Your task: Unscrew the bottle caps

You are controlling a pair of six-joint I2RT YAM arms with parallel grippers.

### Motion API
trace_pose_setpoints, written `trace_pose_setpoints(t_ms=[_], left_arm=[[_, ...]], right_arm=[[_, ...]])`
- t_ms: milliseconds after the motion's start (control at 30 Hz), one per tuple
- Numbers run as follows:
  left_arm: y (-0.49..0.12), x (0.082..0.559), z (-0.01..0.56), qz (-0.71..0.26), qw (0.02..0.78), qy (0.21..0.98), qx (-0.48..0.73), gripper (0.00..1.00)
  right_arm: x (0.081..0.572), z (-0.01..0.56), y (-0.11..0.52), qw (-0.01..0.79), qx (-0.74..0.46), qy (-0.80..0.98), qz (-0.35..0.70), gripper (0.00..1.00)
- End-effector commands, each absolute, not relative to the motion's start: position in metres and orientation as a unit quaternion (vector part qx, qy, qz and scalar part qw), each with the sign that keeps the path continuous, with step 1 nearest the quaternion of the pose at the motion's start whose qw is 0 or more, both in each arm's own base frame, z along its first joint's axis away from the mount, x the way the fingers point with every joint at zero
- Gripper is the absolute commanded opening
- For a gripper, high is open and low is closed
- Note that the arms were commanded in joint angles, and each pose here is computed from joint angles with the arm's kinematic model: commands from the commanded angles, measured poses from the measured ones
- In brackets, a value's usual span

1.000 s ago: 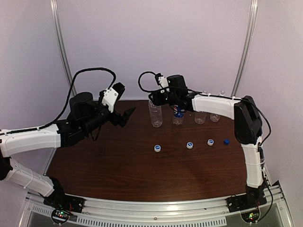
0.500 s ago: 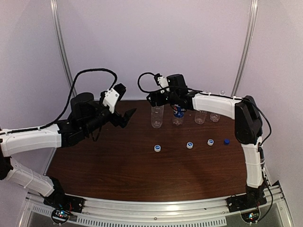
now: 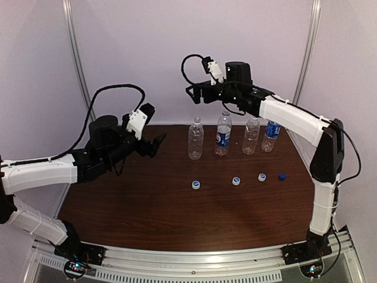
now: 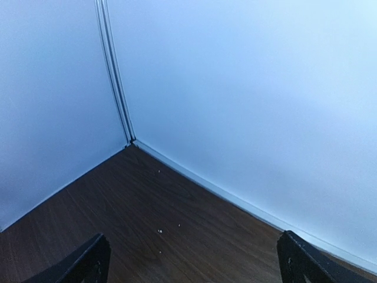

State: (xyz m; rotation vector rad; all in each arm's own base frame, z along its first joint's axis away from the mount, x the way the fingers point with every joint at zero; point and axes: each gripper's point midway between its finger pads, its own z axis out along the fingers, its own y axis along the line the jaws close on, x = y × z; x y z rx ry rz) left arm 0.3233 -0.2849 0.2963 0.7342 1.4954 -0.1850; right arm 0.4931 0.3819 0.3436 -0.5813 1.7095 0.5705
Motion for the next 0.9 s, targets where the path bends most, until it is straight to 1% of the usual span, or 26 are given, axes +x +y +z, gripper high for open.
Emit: trace_pose_setpoints(t_ms=[0, 100, 167, 300, 333, 400, 600, 767, 867], left_arm=[[-0.235, 0.35, 0.314, -0.033, 0.684, 0.694, 0.223, 0.97], [-0.186, 0.358, 0.318, 0.003, 0.689, 0.708, 0.156, 0.97], [-0.154, 0.356, 0.32, 0.02, 0.694, 0.71, 0.119, 0.97], [-0.089, 0.341, 0.328, 0.053, 0.705, 0.707, 0.023, 0.98], [-0.073, 0.338, 0.324, 0.064, 0.702, 0.709, -0.001, 0.97], [-0.054, 0.331, 0.316, 0.072, 0.697, 0.713, -0.039, 0.97], [-0.039, 0.319, 0.268, 0.061, 0.655, 0.749, -0.079, 0.97], [-0.036, 0.316, 0.242, 0.054, 0.637, 0.763, -0.095, 0.97], [-0.036, 0.316, 0.229, 0.05, 0.631, 0.768, -0.099, 0.97]], right_arm=[[0.497, 0.42, 0.303, 0.629, -0.176, 0.725, 0.218, 1.0], [0.496, 0.421, 0.239, 0.633, -0.119, 0.748, 0.162, 1.0], [0.487, 0.401, 0.197, 0.622, -0.086, 0.767, 0.135, 1.0], [0.453, 0.378, 0.113, 0.616, 0.0, 0.783, 0.091, 1.0], [0.437, 0.375, 0.096, 0.617, 0.019, 0.783, 0.079, 1.0], [0.416, 0.35, 0.074, 0.604, 0.044, 0.793, 0.057, 1.0], [0.352, 0.261, 0.027, 0.562, 0.108, 0.82, -0.008, 1.0], [0.312, 0.214, -0.009, 0.558, 0.21, 0.802, -0.036, 1.0], [0.295, 0.189, -0.024, 0.552, 0.263, 0.79, -0.045, 1.0]])
